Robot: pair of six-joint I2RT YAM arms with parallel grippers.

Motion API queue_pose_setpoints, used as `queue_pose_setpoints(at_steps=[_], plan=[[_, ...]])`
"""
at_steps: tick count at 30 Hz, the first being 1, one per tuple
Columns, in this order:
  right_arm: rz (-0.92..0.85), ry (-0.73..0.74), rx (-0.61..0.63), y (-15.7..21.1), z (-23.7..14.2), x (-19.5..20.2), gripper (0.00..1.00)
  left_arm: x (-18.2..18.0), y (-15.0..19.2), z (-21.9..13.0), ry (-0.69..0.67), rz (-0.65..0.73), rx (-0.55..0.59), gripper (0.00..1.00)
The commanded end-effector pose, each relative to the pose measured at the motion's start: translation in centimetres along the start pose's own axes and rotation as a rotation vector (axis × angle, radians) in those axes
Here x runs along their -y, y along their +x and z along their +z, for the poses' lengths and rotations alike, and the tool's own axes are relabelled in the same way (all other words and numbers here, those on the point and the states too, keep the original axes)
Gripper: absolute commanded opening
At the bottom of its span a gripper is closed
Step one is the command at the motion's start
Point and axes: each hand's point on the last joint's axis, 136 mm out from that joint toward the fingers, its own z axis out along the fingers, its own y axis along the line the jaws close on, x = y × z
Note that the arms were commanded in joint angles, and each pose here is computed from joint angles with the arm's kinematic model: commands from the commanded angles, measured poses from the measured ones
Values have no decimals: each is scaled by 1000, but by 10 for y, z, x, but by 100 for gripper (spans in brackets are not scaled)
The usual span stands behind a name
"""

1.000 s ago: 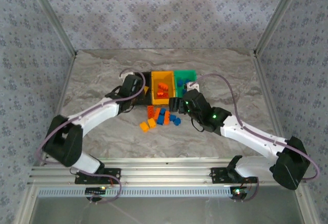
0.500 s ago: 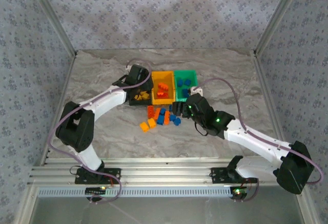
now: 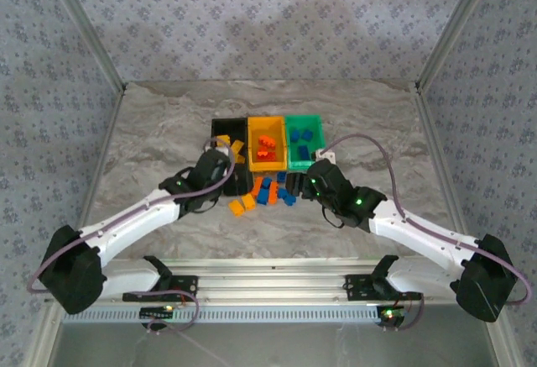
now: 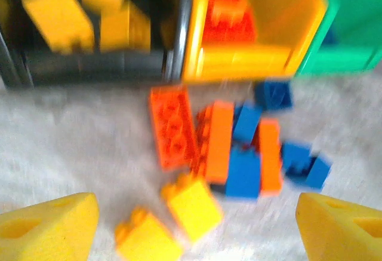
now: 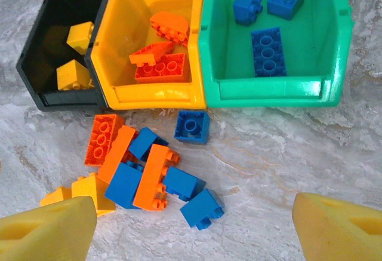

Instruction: Sort the legos into containers by color

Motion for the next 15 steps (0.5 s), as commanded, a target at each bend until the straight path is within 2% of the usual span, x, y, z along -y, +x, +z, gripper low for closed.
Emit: queue_pose_setpoints(at_steps=[1, 7, 15], plan=[[27, 1, -10, 5, 2, 4, 87, -14, 46, 4, 6, -14, -114, 86], [26, 2, -10, 5, 2, 4, 87, -21, 69, 17, 35, -35, -144, 83], [26, 8, -1, 4, -2, 7, 87, -50, 86, 28, -97, -24, -187, 82]])
